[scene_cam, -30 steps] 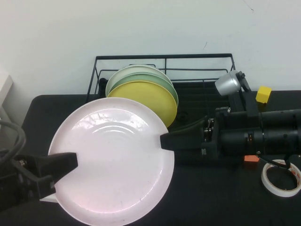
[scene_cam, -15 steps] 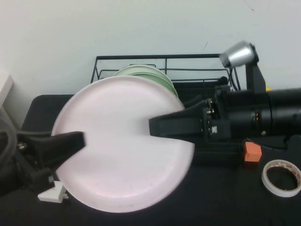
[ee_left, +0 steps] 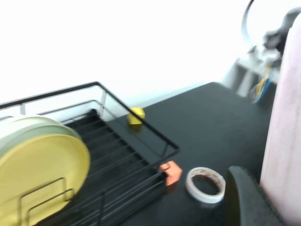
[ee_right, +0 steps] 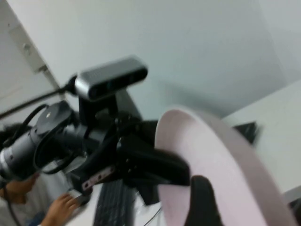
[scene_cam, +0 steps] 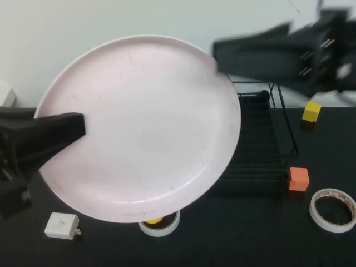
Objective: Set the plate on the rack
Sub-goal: Hand over the plate, then place the plate on the rack
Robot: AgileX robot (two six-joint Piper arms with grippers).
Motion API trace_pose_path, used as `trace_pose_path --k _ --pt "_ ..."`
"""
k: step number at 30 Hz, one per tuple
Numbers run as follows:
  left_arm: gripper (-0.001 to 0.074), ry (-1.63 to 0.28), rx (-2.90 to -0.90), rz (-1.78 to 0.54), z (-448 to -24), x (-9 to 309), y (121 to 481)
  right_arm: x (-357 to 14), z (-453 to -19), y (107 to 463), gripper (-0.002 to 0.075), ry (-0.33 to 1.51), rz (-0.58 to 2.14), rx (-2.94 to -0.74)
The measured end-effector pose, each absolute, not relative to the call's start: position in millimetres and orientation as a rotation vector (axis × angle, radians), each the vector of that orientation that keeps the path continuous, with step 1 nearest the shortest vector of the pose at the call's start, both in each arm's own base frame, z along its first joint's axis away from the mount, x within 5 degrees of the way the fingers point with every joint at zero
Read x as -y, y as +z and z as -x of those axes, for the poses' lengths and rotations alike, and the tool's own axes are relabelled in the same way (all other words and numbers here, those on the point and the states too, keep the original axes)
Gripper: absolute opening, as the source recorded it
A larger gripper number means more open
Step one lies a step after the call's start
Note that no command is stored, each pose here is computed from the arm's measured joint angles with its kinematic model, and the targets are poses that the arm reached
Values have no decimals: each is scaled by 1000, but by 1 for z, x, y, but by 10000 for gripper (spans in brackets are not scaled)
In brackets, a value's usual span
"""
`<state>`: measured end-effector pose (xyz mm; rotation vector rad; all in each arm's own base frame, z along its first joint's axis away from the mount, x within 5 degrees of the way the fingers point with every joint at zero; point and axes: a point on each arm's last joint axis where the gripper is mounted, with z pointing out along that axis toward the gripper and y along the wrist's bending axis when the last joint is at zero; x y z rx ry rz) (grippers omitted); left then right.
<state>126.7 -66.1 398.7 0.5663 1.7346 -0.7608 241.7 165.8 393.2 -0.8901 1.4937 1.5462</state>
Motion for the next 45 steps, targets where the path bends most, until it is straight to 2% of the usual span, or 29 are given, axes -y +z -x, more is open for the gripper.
trace_pose_path --k 5,10,14,17,20,26,36,40,45 --pt "83 -704 -1733 -567 -121 64 404 -127 -241 426 413 1418 825 -1431" --pt "83 -604 -1715 -549 -120 59 407 -83 -229 455 352 1132 837 -1432" --pt "83 -546 -1680 -483 -125 54 411 -59 -209 461 224 844 912 -1530" --pt "83 -511 -1657 -438 -128 50 414 -52 -187 457 83 606 1029 -1639" --pt "83 -475 -1631 -391 -131 47 417 -48 -166 454 27 446 1079 -1721" --pt "83 -452 -1605 -334 -135 43 429 -52 -118 462 5 303 1115 -1655" --pt "83 -384 -1633 -445 -138 45 452 -62 -44 474 2 33 1267 -1406" --pt "83 -281 -1579 -600 -144 51 451 -59 -37 460 2 10 1286 -1443" --pt "83 -129 -1502 -937 -171 69 435 -57 -45 427 1 62 1246 -1529"
